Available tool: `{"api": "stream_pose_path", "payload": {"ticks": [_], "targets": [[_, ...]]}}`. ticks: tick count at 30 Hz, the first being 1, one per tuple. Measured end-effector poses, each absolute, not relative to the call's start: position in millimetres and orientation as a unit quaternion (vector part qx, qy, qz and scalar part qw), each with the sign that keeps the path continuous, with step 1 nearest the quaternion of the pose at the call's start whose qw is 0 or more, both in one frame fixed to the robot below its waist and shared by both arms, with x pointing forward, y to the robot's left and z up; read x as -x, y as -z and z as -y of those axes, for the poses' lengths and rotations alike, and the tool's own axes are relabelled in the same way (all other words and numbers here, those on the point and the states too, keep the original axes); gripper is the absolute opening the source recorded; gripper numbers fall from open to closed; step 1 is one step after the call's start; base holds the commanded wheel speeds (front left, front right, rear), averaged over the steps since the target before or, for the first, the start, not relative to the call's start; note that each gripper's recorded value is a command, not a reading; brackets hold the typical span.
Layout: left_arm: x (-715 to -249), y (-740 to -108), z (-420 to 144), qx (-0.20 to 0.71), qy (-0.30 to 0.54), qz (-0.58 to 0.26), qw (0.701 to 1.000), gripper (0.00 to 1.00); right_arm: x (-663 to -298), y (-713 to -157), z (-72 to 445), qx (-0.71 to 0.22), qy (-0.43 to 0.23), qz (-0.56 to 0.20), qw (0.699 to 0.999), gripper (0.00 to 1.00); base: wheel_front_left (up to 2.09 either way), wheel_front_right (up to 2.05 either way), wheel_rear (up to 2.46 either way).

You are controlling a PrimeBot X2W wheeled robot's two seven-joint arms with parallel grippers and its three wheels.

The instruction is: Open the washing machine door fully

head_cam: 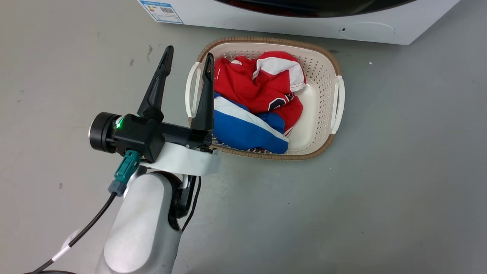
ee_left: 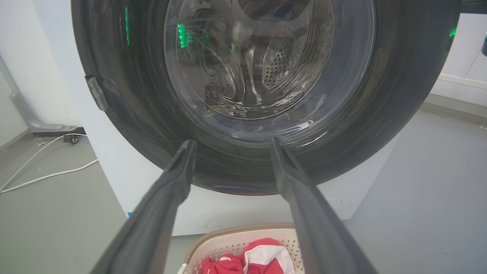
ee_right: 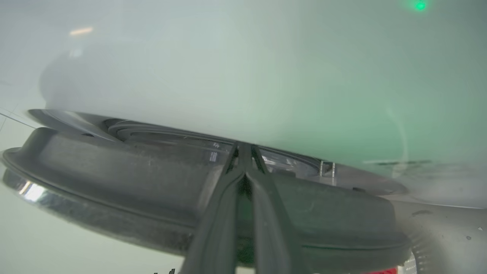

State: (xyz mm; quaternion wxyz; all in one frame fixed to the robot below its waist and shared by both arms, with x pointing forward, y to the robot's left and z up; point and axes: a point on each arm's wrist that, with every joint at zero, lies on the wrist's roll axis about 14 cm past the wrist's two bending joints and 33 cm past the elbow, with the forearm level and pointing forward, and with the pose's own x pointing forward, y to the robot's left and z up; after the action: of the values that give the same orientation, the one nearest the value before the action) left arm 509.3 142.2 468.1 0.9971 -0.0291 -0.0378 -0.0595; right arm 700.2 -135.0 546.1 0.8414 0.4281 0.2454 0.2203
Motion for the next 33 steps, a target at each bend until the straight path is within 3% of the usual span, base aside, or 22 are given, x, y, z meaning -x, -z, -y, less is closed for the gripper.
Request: {"api": "stream_pose_path", "payload": {"ticks": [15, 33], "targets": [[-504, -487, -130, 0.035, 0.075, 0.053, 0.995, 1.0, -650, -532, 129, -0.392, -0.25, -0.339, 0.818, 0.0, 0.0, 0.0, 0.0], [-439, -513, -138, 0.041, 0.069, 0.054, 0.995, 1.0, -520, -540, 77, -0.364, -0.343, -0.394, 0.771, 0.0, 0.0, 0.0, 0.0]]}}
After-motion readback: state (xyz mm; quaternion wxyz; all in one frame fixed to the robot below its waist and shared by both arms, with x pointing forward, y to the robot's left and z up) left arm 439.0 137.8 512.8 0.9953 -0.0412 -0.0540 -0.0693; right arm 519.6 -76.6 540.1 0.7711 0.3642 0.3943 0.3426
